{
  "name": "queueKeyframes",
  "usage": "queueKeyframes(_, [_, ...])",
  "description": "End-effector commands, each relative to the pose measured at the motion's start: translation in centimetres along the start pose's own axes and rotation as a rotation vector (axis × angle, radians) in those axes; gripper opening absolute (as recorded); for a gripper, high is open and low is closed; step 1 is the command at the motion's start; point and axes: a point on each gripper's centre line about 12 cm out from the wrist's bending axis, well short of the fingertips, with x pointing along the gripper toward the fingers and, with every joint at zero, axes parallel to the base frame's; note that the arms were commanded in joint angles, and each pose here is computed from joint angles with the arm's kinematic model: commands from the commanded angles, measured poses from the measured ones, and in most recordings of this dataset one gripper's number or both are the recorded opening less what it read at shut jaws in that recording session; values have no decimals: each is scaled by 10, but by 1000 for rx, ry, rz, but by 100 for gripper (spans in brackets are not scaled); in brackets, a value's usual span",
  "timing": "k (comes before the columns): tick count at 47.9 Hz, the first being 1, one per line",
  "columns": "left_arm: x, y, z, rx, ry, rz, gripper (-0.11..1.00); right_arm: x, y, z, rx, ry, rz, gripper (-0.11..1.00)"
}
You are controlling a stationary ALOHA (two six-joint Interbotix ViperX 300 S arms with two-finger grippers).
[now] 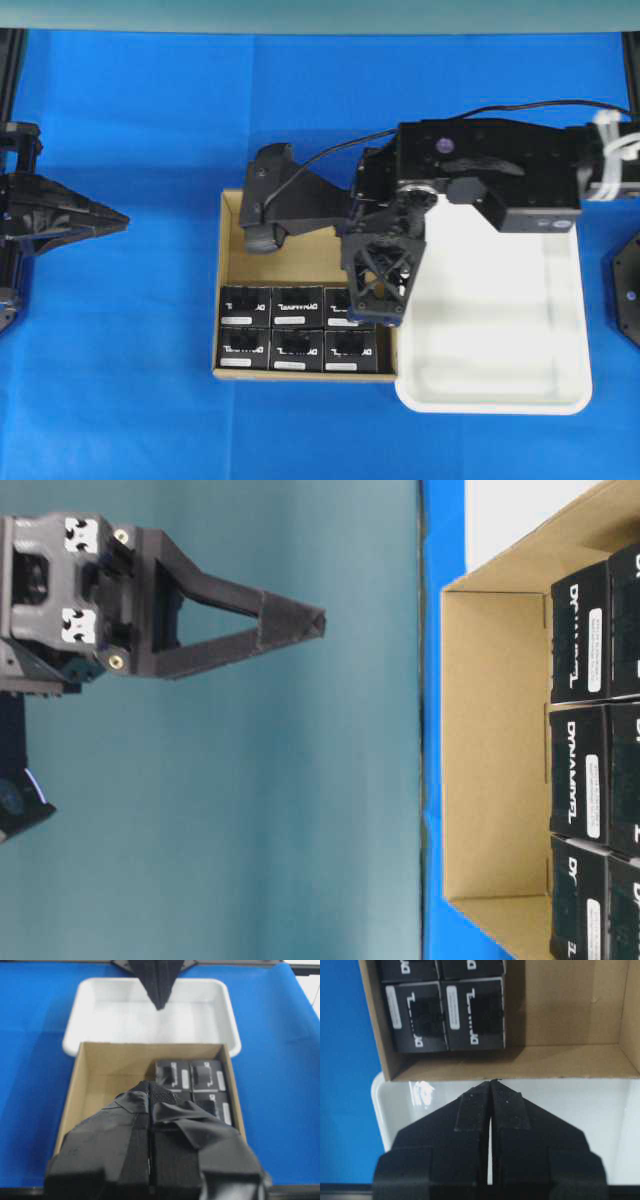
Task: Pick the box from inside the cardboard box.
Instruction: 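Lower the open right gripper around the top-right black DYNAMIXEL box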
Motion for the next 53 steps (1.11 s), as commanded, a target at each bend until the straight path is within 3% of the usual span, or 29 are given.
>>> queueKeyframes(1, [-1,0,12,0,-31,-1,-7,-1,3,2,-9,-5,3,1])
queueKeyframes(16, [-4,0,14,0,-44,-1,-7,24,6,4,-49,33,-6,3])
queueKeyframes(24, [-5,0,16,2,-52,-1,-7,33,7,6,-94,47,-4,11])
queueKeyframes(29, [-6,0,16,0,-52,-1,-7,35,8,9,-123,24,8,26])
queueKeyframes(37, [-6,0,16,0,-52,-1,-7,38,5,12,-124,-9,5,75])
queueKeyframes(42, [-6,-1,16,-1,-52,-4,-7,45,3,10,-115,-5,4,97])
queueKeyframes(53, [-7,-6,15,4,-39,-32,-7,65,0,3,-80,-12,4,100])
